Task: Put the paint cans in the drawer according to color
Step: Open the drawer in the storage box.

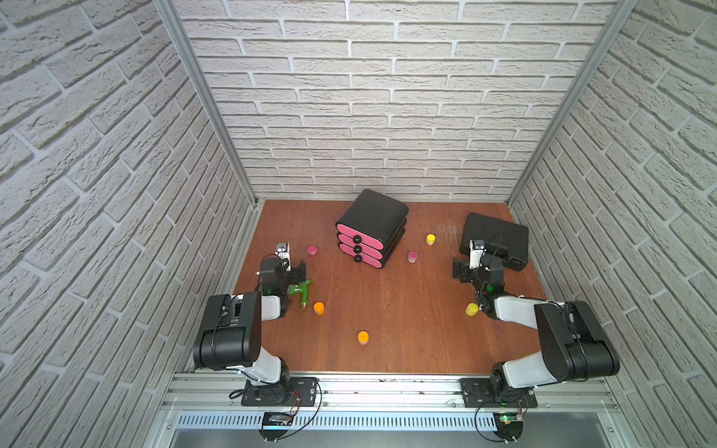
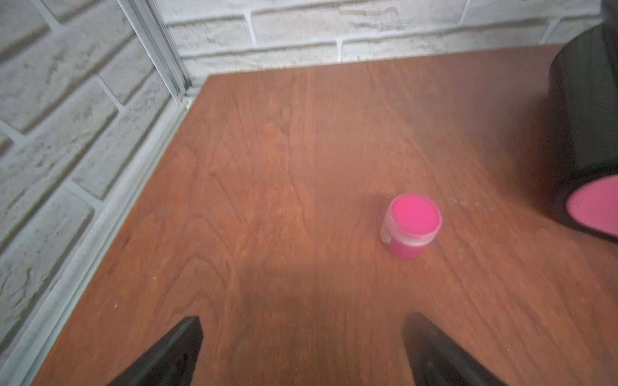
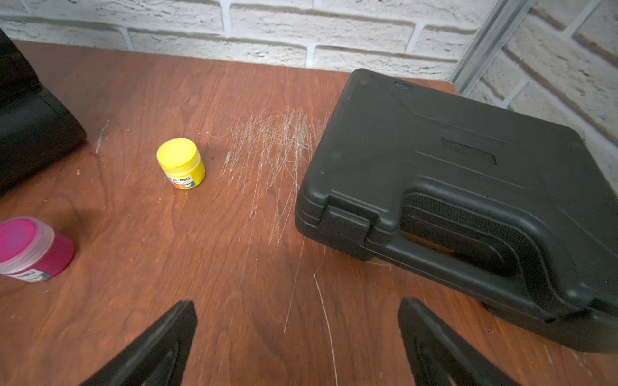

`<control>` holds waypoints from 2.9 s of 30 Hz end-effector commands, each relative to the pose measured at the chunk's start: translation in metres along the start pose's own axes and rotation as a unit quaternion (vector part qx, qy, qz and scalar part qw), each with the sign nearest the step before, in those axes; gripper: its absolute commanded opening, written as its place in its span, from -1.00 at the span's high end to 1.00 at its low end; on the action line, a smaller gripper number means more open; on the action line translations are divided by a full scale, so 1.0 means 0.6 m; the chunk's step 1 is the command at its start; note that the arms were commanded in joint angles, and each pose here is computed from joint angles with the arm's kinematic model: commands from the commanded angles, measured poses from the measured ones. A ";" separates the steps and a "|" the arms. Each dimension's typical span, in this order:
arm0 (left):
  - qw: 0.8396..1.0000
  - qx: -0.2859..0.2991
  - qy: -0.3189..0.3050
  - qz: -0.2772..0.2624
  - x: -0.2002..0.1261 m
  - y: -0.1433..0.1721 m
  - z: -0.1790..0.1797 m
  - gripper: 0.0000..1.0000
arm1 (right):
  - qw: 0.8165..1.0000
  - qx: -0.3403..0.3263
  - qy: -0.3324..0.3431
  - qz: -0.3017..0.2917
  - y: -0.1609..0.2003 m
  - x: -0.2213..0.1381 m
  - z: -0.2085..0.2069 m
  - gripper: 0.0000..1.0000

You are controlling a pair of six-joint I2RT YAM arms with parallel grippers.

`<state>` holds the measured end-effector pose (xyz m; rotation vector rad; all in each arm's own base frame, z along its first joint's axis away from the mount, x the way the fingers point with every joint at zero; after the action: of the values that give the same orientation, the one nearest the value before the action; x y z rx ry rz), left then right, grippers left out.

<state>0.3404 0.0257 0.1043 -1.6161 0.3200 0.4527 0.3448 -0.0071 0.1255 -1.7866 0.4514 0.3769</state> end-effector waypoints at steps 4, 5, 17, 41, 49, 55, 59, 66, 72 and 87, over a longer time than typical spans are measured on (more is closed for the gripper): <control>0.999 0.005 0.036 0.033 -0.012 -0.099 -0.025 -0.97 | 0.999 0.022 -0.034 0.015 -0.115 -0.053 -0.023 -0.98; 0.999 0.000 0.039 0.023 -0.020 -0.114 -0.029 -0.97 | 0.999 0.020 -0.040 0.008 -0.132 -0.064 -0.025 -0.98; 0.982 -0.160 -0.037 0.094 -0.139 -0.273 -0.025 -0.97 | 0.987 0.152 -0.054 -0.010 -0.333 -0.205 -0.082 -0.98; 0.897 -0.305 0.211 0.242 -0.163 -0.204 -0.238 -0.45 | 0.939 0.189 -0.254 0.135 -0.363 -0.066 0.117 -0.78; 0.907 -0.270 0.228 0.230 -0.133 -0.181 -0.289 -0.22 | 0.944 0.126 -0.290 0.094 -0.431 -0.011 0.228 -0.61; 0.914 -0.250 0.231 0.220 -0.105 -0.174 -0.299 -0.04 | 0.937 0.138 -0.314 0.073 -0.474 0.039 0.277 -0.41; 0.915 -0.237 0.251 0.211 -0.089 -0.179 -0.311 -0.05 | 0.934 0.124 -0.329 0.069 -0.488 0.052 0.309 -0.35; 0.911 -0.231 0.265 0.217 -0.068 -0.171 -0.324 -0.05 | 0.926 0.134 -0.343 0.083 -0.472 0.084 0.334 -0.24; 0.902 -0.227 0.300 0.214 -0.063 -0.184 -0.342 -0.04 | 0.922 0.108 -0.352 0.118 -0.439 0.084 0.358 -0.19; 0.889 -0.220 0.326 0.233 -0.046 -0.177 -0.370 0.05 | 0.916 0.099 -0.345 0.177 -0.367 0.094 0.374 -0.13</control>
<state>0.3806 -0.1783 0.2110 -2.1263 1.1971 0.4295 0.5143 0.2552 0.2555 -1.2692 0.1693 1.0368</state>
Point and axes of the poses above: each gripper's point midway between its finger pads, its own x axis out along the fingers, its own z axis along the line the jaws close on, y = z × x, the point moved 6 cm from there along -x, back along the fingers, and after that the axes turned 11 degrees about -x, right-handed, at the moved point
